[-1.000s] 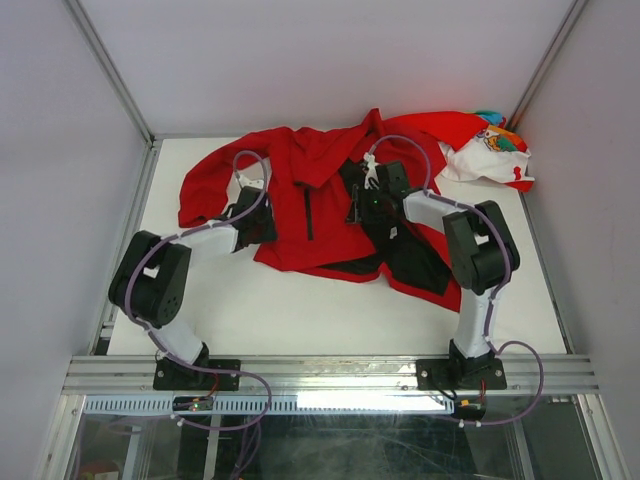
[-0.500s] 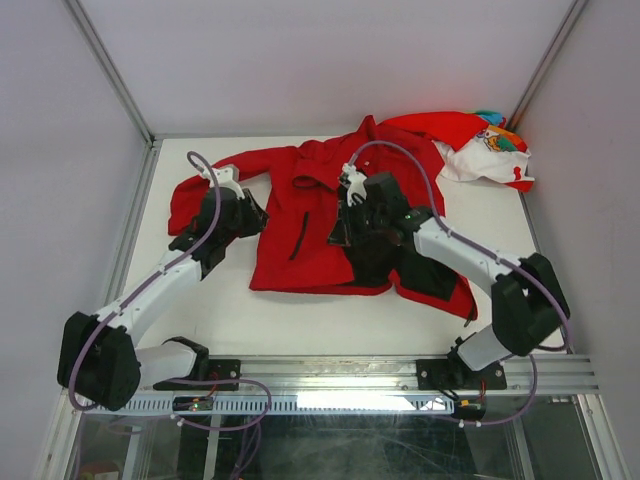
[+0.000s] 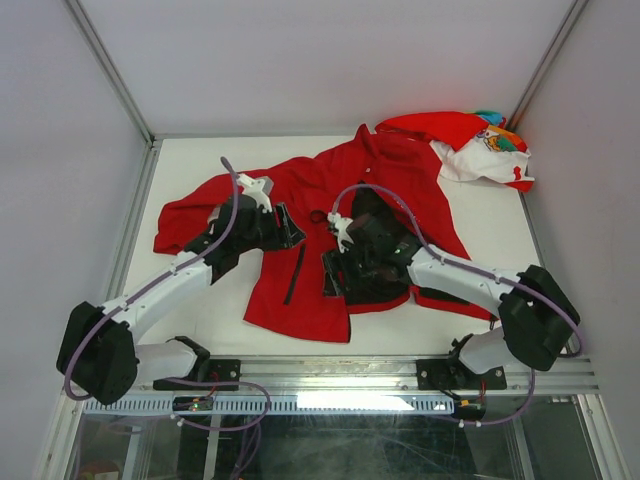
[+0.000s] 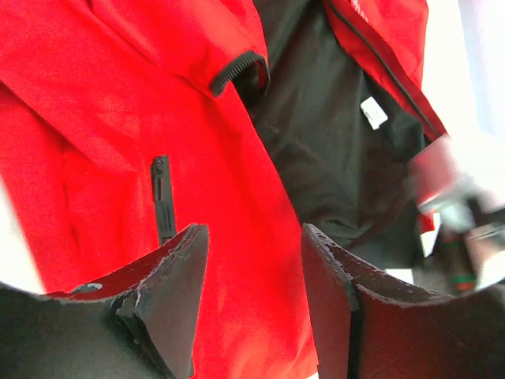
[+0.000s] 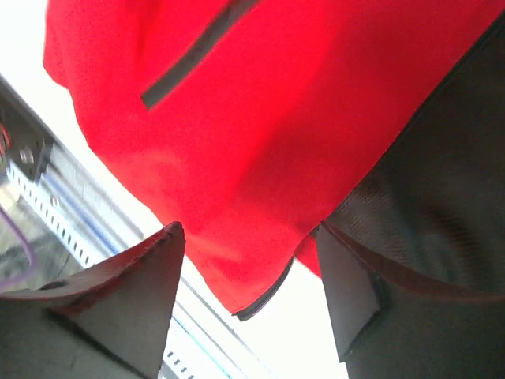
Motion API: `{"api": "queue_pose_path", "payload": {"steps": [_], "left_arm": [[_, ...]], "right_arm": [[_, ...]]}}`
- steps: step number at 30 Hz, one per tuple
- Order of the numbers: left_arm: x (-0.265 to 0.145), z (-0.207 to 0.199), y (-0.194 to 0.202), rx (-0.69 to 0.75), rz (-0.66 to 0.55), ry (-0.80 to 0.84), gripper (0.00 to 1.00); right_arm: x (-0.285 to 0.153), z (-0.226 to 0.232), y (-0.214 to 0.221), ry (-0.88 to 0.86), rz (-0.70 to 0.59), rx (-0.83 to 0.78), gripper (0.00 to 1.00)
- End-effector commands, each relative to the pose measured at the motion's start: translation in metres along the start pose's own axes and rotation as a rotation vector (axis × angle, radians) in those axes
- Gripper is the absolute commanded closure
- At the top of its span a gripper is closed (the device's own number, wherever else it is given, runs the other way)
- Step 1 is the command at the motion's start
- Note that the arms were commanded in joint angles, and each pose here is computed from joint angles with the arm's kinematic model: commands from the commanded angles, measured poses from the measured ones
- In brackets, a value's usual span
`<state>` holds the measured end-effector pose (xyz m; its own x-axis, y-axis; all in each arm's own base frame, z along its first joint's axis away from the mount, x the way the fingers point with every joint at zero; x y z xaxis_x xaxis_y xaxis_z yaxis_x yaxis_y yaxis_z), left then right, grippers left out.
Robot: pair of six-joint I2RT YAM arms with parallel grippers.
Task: Zip up the jacket
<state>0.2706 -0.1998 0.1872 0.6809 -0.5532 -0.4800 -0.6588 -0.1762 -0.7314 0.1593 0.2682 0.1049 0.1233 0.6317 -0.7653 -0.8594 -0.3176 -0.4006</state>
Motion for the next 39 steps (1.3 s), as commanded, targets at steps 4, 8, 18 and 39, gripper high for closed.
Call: {"api": "queue_pose_path", "payload": {"steps": [4, 8, 18, 39], "left_arm": [[0.022, -0.007, 0.018, -0.026, 0.035, 0.075, 0.48], [0.031, 0.004, 0.035, -0.03, 0.069, 0.056, 0.48], [0.047, 0.03, 0.076, -0.03, 0.16, 0.002, 0.5], [0.026, 0.056, 0.148, -0.117, 0.287, -0.011, 0.51]], "right_arm": [[-0.062, -0.019, -0.125, 0.149, -0.406, -0.008, 0.23], [-0.055, -0.028, -0.162, 0.122, -0.521, 0.112, 0.18], [0.011, -0.023, -0.193, -0.079, -0.619, 0.377, 0.1], [-0.014, -0.114, -0.381, 0.03, -0.835, 0.112, 1.0]]}}
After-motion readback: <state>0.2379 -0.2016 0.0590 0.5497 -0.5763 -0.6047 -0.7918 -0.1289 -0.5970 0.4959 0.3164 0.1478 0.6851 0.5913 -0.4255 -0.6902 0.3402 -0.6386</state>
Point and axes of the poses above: each gripper's point midway between its finger pads, its own x axis out along the fingers, its own z axis along the line the jaws close on, y = z × x, the point moved 4 cm from there along -x, back along the fingers, and after that the axes turned 5 degrees about x, right-handed, at the moved point
